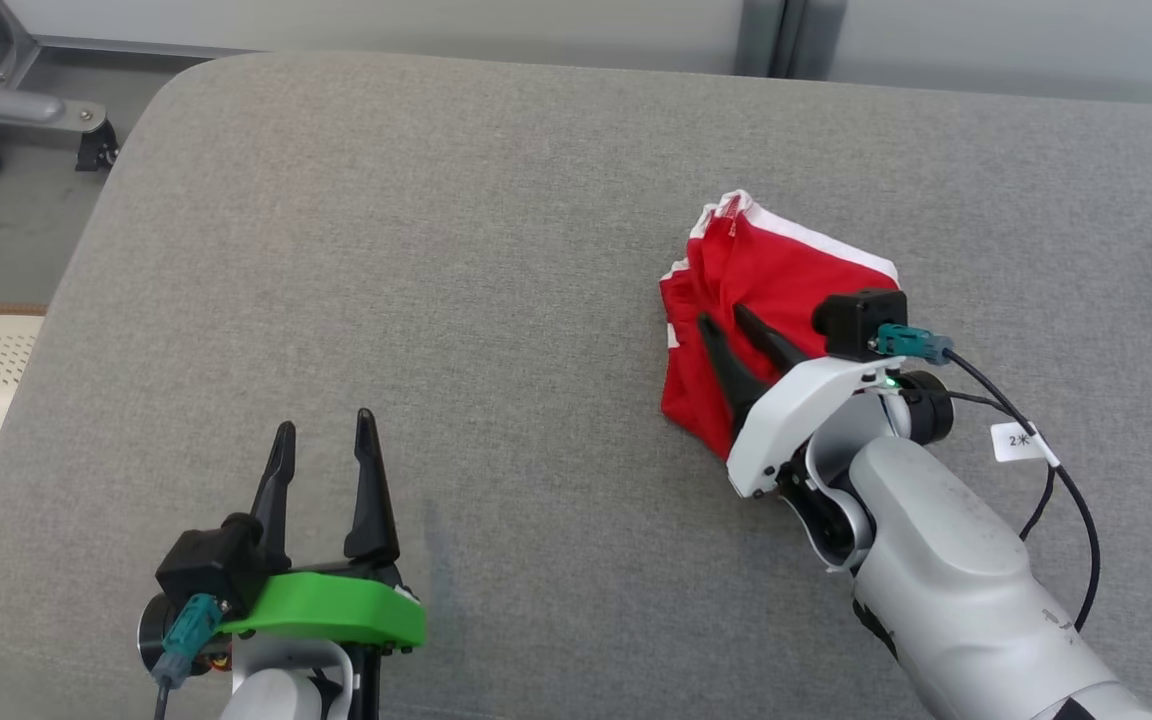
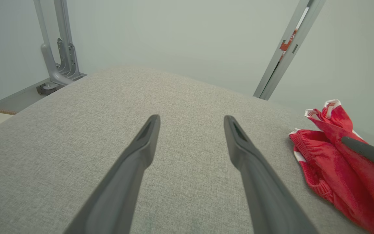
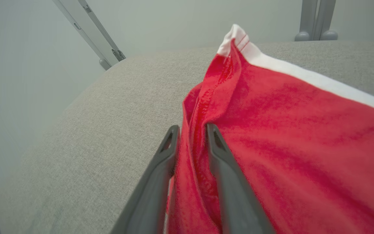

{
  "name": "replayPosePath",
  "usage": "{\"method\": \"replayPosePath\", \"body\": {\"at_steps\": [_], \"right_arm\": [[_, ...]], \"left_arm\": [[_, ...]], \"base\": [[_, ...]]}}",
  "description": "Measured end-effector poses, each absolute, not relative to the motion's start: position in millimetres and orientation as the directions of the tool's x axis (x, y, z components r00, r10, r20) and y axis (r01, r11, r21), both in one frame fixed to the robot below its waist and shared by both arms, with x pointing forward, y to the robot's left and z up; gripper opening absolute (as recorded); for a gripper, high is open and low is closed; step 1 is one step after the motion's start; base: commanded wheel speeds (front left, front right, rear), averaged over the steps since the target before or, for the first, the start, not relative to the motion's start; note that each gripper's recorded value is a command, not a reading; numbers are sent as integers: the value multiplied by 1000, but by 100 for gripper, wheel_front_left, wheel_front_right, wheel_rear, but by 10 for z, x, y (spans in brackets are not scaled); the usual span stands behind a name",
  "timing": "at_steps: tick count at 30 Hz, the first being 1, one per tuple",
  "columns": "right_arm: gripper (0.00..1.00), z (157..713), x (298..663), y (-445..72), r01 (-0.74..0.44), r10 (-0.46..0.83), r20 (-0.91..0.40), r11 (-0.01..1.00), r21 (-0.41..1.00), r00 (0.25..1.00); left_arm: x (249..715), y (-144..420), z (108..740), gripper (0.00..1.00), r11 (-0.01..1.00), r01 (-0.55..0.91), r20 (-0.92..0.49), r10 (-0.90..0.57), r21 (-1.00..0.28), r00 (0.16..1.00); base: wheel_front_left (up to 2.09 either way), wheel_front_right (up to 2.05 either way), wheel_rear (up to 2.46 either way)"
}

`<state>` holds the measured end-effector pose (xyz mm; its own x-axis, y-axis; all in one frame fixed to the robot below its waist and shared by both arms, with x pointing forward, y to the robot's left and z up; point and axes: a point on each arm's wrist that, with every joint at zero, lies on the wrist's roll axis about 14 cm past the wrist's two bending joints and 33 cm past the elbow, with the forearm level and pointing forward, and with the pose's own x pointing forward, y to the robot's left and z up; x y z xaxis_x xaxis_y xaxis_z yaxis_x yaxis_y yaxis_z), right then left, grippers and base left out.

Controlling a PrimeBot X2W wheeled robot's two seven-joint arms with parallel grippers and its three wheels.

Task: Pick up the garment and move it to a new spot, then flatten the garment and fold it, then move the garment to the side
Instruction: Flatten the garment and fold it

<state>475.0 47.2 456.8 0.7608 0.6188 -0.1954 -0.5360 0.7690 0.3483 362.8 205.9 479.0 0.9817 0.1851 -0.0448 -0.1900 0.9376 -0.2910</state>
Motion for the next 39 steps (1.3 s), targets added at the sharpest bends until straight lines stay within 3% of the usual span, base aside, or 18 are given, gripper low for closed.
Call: {"method": "replayPosePath", "body": {"at_steps": [10,19,21,24,26,39], "right_arm": [[100,4868,4797,301,-533,581,-67,781,325,811],[100,4901,4917,-294,-432,453,-34,868,243,891],[47,4801,4885,-305,-432,454,-58,874,221,889],[14,4681,4825,-210,-451,478,-95,866,217,873],[1,4621,4792,-115,-471,501,-113,855,215,858],[0,4305,4481,630,-649,682,-224,731,209,696]], "left_arm": [[3748,1868,4839,100,945,-125,-23,124,-302,992],[3826,1710,4846,100,948,-76,-15,75,-308,997],[3828,1708,4826,100,948,-76,-20,73,-308,997],[3821,1738,4812,100,948,-86,-25,82,-306,996],[3819,1766,4810,100,948,-94,-26,91,-305,996],[3685,2000,4800,100,939,-168,-35,165,-300,986]], "base": [[0,0,0],[0,0,0],[0,0,0],[0,0,0],[0,0,0],[0,0,0]]}}
